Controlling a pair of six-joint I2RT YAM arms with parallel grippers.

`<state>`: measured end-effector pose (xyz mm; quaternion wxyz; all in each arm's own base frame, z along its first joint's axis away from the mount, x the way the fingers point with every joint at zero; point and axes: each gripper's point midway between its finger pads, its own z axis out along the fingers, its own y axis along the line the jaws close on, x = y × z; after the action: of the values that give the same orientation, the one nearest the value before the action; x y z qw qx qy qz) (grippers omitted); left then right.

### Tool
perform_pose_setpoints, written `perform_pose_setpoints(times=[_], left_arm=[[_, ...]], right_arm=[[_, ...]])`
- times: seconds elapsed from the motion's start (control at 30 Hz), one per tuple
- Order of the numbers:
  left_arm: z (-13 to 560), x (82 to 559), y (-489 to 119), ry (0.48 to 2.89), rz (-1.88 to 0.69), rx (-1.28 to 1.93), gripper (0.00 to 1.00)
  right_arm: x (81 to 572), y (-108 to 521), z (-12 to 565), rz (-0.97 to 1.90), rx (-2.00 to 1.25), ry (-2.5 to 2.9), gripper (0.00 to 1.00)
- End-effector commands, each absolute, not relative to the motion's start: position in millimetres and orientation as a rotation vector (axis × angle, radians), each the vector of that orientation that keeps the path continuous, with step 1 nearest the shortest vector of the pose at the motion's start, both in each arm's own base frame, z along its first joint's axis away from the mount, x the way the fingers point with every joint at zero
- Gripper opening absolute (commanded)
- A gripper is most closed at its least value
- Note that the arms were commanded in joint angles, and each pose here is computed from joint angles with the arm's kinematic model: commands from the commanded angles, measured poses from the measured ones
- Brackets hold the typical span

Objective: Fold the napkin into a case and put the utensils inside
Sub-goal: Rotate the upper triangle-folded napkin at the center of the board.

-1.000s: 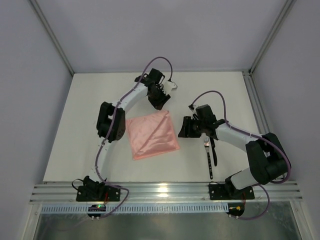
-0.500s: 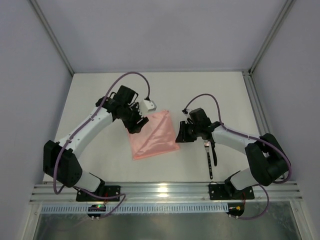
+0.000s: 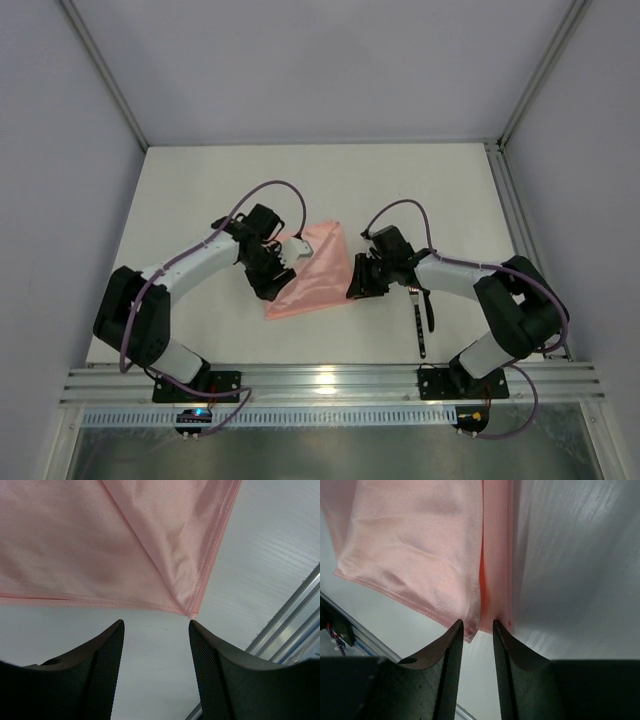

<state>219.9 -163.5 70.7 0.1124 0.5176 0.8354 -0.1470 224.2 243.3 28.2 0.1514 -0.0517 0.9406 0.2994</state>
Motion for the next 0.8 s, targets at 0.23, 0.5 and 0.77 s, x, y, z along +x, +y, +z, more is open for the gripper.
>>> perform_pose_setpoints(times=[0.23,0.5,0.77], left_arm=[[62,219,-174,2.42,-0.442,1.533,0.56],[74,211,-185,2.314,-0.429,1.623,0.58],[74,209,-209,2.117,-0.289,1.767,0.65]], right_arm=[[225,261,26,0.977,-0.138,2.681,0.31],[227,260,34,0.963,-0.155,2.671,0.04],[229,257,57,0.92,-0.235,2.682,0.04]])
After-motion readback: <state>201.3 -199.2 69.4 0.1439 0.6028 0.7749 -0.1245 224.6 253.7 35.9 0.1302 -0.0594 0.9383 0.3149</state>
